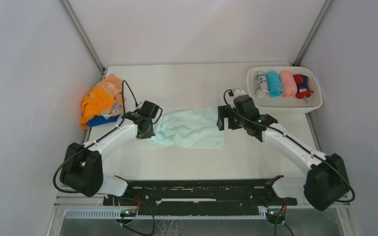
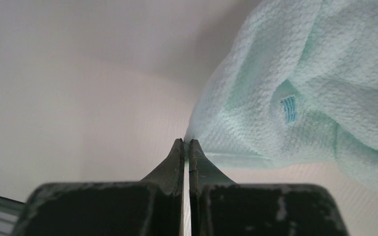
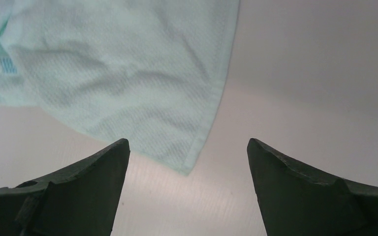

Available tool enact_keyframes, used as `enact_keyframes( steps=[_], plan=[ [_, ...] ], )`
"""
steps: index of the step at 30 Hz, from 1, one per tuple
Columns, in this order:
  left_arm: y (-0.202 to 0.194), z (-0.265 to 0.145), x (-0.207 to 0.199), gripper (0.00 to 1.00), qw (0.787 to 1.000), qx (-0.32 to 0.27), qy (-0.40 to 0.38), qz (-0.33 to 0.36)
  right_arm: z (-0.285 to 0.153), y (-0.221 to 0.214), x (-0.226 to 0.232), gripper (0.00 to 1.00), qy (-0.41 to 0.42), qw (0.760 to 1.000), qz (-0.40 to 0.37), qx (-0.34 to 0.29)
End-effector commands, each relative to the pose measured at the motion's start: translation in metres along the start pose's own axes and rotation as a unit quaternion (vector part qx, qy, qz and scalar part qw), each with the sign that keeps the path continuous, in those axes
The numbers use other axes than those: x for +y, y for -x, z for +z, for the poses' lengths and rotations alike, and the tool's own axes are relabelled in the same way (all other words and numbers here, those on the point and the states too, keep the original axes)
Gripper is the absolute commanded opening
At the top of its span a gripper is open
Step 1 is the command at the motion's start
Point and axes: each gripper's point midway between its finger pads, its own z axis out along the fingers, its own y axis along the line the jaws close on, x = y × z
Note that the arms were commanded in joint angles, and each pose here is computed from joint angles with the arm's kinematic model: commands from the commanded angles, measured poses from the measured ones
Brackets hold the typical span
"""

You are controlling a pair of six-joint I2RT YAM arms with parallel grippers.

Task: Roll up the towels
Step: Flatten out the towel at the center of the board.

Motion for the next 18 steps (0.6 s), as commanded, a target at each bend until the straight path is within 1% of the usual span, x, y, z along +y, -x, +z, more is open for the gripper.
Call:
enact_keyframes(
  steps=[1,5,7,10,11,14,18],
  plan=[
    [-0.008,-0.003,0.015,0.0,1.0,-0.001,0.024,-0.001,0.024,0.043,0.003,0.87,-0.021,0.999,-0.022,-0.028],
    [-0.009,-0.004,0.015,0.0,1.0,-0.002,0.023,-0.003,0.056,0.059,-0.012,0.82,-0.055,0.998,-0.041,-0.006],
    [-0.009,-0.003,0.014,0.0,1.0,-0.001,0.021,-0.003,0.068,0.072,-0.013,0.79,-0.042,0.998,-0.042,-0.002],
    [-0.008,-0.003,0.013,0.0,1.0,-0.002,0.02,-0.004,0.092,0.073,-0.019,0.75,-0.029,0.998,-0.048,0.019],
    [-0.009,-0.003,0.014,0.0,1.0,-0.002,0.02,-0.003,0.097,0.079,-0.021,0.73,-0.027,0.998,-0.05,0.021],
    [-0.009,-0.004,0.015,0.0,1.0,-0.002,0.021,-0.003,0.112,0.077,-0.031,0.64,-0.028,0.997,-0.054,0.045],
    [-0.008,-0.005,0.014,0.0,1.0,-0.003,0.02,-0.002,0.13,0.076,-0.035,0.52,-0.015,0.996,-0.059,0.061]
  ],
)
